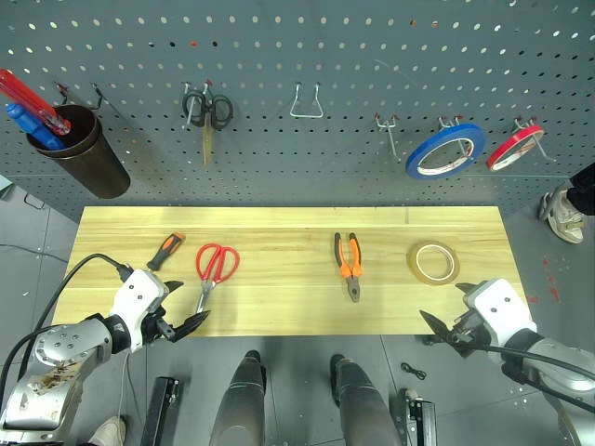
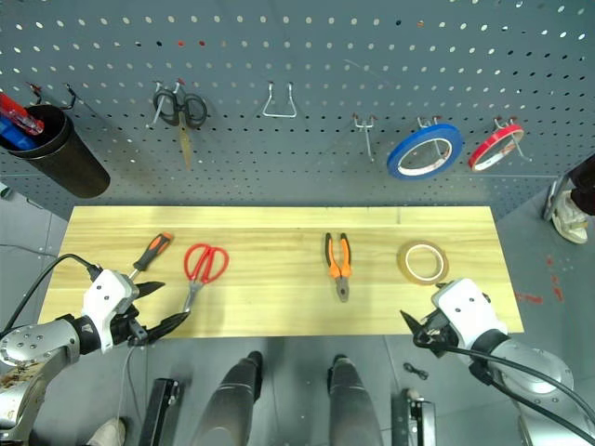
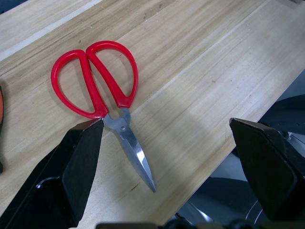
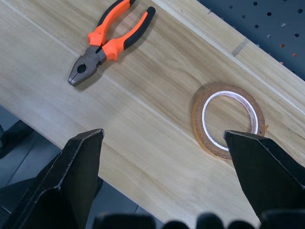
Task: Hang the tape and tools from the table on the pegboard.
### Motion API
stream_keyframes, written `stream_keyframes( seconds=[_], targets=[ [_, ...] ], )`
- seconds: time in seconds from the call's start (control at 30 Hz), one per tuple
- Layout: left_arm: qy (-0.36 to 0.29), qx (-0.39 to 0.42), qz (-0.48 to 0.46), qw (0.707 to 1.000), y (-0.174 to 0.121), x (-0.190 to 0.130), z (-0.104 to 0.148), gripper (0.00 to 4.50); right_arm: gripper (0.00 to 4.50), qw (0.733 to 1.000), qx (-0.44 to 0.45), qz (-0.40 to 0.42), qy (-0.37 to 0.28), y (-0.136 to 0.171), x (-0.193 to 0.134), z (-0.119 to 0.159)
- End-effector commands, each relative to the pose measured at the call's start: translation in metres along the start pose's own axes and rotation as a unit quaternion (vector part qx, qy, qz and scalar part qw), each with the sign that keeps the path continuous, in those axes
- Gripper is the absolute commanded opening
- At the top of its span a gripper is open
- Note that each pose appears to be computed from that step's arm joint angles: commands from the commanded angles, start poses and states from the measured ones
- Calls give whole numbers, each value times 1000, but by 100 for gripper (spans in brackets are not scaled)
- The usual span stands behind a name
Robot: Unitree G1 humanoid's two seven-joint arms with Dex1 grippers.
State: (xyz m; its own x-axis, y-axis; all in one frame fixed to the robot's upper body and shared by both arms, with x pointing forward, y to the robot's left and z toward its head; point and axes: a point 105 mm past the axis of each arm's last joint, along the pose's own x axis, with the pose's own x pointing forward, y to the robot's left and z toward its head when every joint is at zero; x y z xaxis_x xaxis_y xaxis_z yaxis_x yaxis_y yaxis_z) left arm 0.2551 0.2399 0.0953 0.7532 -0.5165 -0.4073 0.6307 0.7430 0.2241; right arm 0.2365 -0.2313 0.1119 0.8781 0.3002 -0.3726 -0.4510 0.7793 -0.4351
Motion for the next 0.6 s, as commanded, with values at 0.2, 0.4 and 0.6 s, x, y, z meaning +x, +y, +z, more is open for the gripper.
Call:
stream_keyframes(
  seconds=[0.2,0.4,0.6],
  targets=[
    [-91,-41,-111,989,-40,1,49,450,448,1000,-20,-5,5,-11,8,-2],
    [-148,-4,-241,959,-83,0,93,450,448,999,-23,10,31,-13,19,-12],
    [-186,44,-273,943,-89,12,111,450,448,999,-16,12,43,-15,45,-21]
  ],
)
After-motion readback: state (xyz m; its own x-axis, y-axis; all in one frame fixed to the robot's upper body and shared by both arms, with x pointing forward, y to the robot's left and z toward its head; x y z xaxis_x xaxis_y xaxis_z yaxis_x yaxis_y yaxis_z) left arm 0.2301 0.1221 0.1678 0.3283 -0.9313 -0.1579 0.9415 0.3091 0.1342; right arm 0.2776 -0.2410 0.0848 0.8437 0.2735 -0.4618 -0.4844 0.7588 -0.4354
